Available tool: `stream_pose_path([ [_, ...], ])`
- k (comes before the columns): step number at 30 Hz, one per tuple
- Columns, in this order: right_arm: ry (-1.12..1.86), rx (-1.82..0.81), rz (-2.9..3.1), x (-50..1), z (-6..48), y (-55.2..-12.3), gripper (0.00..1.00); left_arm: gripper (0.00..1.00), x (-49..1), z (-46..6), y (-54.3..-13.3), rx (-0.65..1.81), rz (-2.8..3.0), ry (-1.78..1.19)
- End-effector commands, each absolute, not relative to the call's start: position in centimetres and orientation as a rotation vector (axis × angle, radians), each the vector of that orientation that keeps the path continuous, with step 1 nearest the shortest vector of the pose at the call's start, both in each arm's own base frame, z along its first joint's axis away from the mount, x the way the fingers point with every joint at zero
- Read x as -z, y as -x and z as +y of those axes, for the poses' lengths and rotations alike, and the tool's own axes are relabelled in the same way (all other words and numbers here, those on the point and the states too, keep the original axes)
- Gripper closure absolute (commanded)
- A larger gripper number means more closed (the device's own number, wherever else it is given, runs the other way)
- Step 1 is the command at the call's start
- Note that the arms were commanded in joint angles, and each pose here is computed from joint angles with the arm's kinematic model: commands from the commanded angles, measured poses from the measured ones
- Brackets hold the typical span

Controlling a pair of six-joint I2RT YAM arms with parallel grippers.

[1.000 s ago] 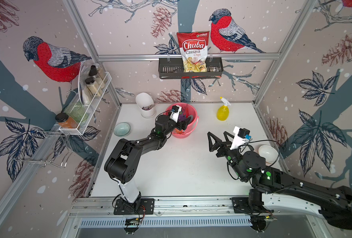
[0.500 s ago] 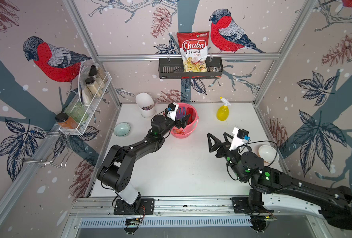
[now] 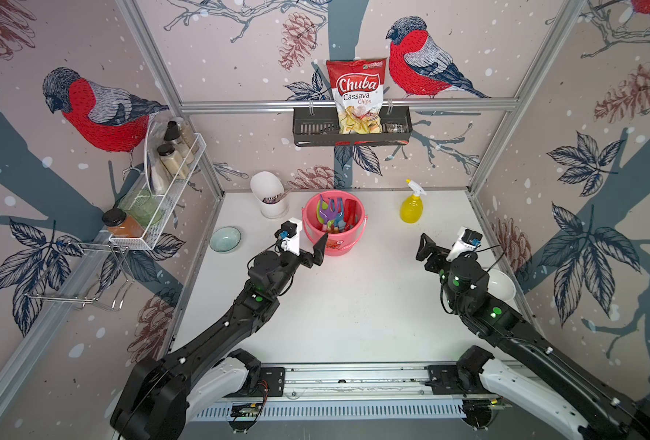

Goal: Organize the gardening tools
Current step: Reset both arms

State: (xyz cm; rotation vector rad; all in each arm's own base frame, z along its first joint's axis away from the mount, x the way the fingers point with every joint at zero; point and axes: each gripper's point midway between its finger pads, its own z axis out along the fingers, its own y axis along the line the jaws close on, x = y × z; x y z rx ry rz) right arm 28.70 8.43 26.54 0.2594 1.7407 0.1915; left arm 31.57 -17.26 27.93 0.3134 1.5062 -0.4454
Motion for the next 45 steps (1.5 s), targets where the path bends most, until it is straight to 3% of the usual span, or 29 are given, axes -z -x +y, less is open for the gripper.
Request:
stream_pose_path([
  [1,-0.286,-0.145,1.720,-25.9,6.5,-29.8,0.00,0.04,-26.1,-13.8,-31.3,0.323,1.568,-0.174],
  [9,-0.468,0.066,1.717,-20.3,-1.3,-32.0,0.00,0.04,-24.7,-8.4,-30.5,0.090,1.534,-0.042],
  [19,-0.422,0.266,1.647,-17.0,-4.7,-31.7,0.00,0.04,-22.1,-1.6,-30.4,-0.116,1.486,0.120],
  [25,-0.375,0.255,1.616,-16.6,-4.6,-31.9,0.00,0.04,-19.9,1.0,-32.2,-0.112,1.498,0.177],
  [37,-0.267,0.211,1.564,-16.3,-3.3,-32.6,0.00,0.04,-14.8,1.3,-35.0,-0.158,1.564,0.126],
  [45,-0.193,0.142,1.533,-15.6,-1.8,-33.1,0.00,0.04,-14.1,1.1,-35.7,-0.157,1.582,0.112],
])
